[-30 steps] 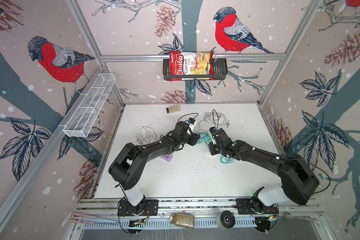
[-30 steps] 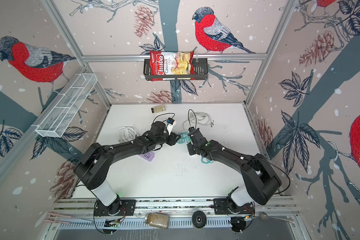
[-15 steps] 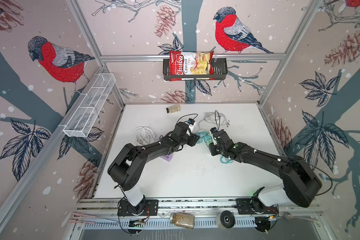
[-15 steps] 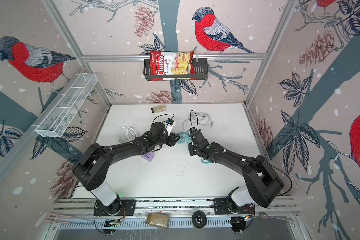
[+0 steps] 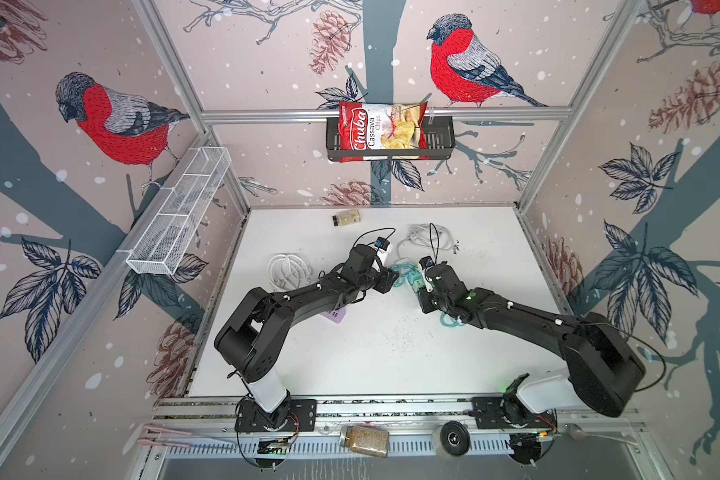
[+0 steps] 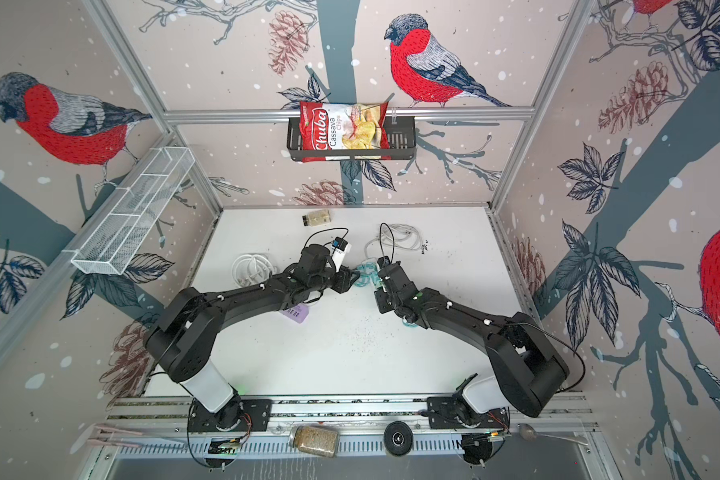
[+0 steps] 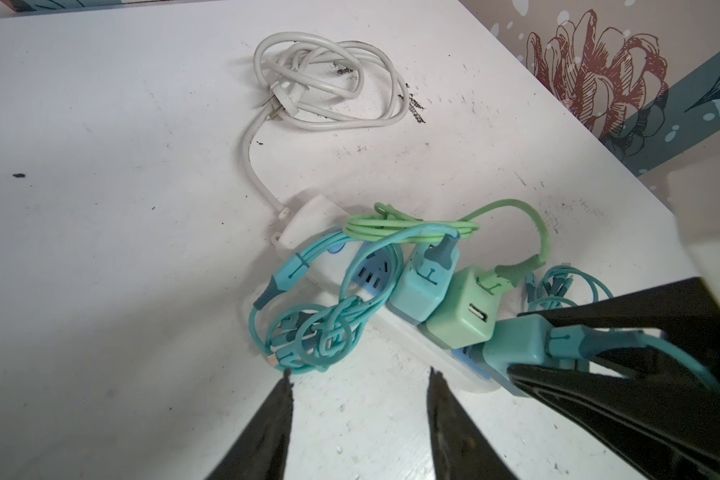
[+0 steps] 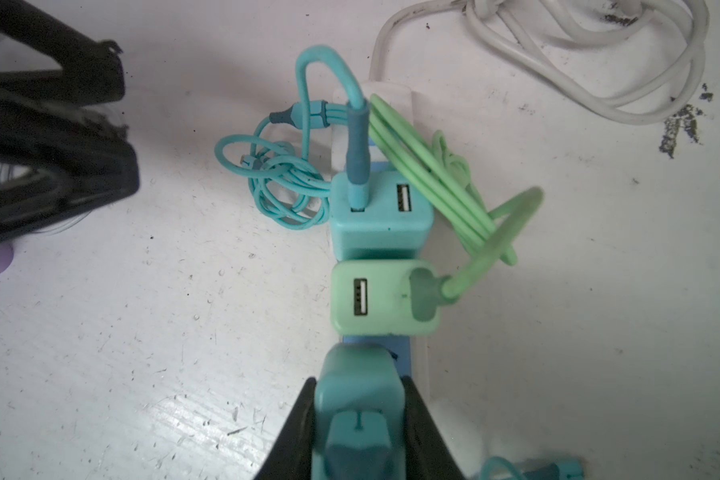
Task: Insert the plug
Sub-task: 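Press the teal charger down into the strip socket with the right gripper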
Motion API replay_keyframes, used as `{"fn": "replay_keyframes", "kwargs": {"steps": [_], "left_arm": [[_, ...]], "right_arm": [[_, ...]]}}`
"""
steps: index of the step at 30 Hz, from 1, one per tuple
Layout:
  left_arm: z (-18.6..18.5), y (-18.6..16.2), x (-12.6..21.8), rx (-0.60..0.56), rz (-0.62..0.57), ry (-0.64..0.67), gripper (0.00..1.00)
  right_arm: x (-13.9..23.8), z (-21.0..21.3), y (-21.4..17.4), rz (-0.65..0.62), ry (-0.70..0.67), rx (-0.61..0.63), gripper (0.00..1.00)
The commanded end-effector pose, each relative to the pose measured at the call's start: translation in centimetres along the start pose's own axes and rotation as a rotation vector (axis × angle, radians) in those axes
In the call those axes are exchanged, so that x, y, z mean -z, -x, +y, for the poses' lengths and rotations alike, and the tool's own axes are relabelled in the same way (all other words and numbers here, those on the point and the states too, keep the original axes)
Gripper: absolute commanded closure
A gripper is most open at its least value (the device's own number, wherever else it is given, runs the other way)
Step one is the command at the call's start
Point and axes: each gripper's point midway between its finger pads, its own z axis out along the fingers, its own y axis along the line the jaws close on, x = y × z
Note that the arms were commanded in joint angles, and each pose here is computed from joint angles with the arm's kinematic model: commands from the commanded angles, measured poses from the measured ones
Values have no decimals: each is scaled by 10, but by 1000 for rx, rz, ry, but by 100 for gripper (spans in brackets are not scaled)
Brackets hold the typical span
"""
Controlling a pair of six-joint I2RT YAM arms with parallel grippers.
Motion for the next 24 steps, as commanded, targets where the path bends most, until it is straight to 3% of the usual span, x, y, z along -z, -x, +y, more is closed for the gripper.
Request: {"fn": "replay_keyframes", "kwargs": {"steps": [1, 12, 24], "left_arm": [[-2, 8, 3, -17, -31, -4, 48], [-2, 7, 4, -19, -35, -6, 48], [0, 18, 24, -21, -103, 33, 47]], "right_arm": [[-3, -1, 3, -14, 4, -2, 100], [-4, -5, -6, 21, -6, -10, 100], [-35, 1, -39, 130, 4, -39, 100]]}}
